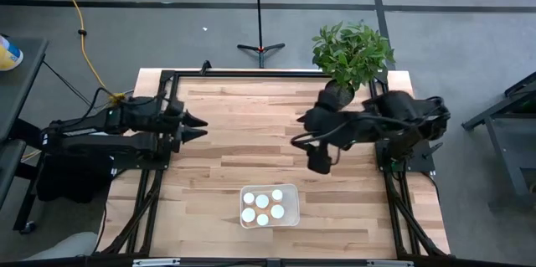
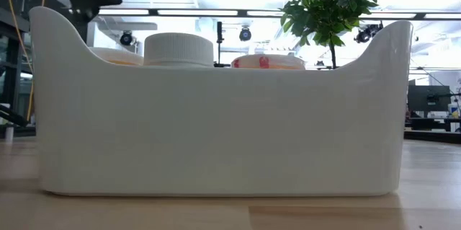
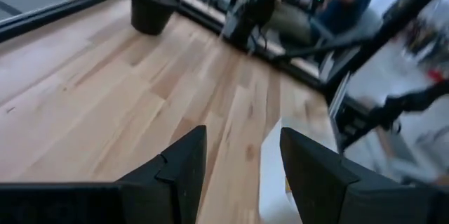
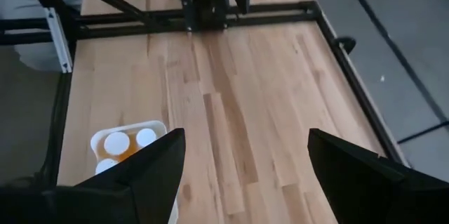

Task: Pick and place pill bottles into a basket
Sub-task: Return to Home Position

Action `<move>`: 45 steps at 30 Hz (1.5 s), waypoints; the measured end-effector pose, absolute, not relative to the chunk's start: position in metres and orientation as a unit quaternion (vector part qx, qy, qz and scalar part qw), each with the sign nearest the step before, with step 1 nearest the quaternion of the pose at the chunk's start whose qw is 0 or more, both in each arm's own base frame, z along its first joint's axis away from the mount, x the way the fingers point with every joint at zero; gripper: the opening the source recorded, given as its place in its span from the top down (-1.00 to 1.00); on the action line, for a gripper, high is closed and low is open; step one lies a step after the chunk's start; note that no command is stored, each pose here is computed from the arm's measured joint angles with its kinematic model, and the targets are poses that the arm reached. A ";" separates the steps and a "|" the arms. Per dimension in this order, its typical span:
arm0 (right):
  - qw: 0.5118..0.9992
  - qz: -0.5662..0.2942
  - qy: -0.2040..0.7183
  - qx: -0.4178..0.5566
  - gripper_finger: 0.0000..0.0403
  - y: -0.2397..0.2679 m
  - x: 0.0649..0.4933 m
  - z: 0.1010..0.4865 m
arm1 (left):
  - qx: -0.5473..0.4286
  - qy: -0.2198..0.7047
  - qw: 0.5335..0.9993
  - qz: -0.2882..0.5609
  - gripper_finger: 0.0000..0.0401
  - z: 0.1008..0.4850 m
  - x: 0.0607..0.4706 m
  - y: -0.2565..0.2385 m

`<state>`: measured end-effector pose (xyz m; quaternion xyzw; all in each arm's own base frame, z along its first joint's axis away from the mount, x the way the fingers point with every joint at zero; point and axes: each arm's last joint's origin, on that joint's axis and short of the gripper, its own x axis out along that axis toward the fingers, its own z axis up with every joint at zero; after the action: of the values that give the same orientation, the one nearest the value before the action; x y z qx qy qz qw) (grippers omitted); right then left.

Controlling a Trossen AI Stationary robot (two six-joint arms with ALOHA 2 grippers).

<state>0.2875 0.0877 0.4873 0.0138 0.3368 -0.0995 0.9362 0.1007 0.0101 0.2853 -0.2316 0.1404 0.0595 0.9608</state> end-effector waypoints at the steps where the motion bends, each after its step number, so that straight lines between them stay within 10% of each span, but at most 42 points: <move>1: 0.938 -0.097 0.333 0.007 -0.45 0.088 0.284 0.490 | -0.240 0.130 0.960 0.065 -0.08 0.283 0.098 0.010; 13: 0.957 -0.151 0.249 0.002 -0.45 0.085 0.254 0.513 | -0.181 -0.008 0.983 0.009 -0.08 0.286 0.074 0.006; 20: 0.946 -0.214 0.236 0.052 -0.45 0.079 0.232 0.474 | -0.140 -0.032 0.988 -0.063 -0.08 0.280 0.071 0.002; 34: 0.983 -0.043 -0.083 0.160 -0.45 0.035 0.136 0.391 | -0.122 -0.024 0.987 -0.099 -0.08 0.271 0.071 0.000; 45: 0.981 -0.110 -0.066 0.144 -0.45 0.011 0.128 0.333 | -0.085 -0.042 0.992 -0.086 -0.08 0.268 0.055 -0.002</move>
<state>0.1277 0.0113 0.3335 0.1439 -0.0659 -0.1098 0.9813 0.0552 -0.0016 0.2682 -0.0848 -0.0416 -0.0865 0.9918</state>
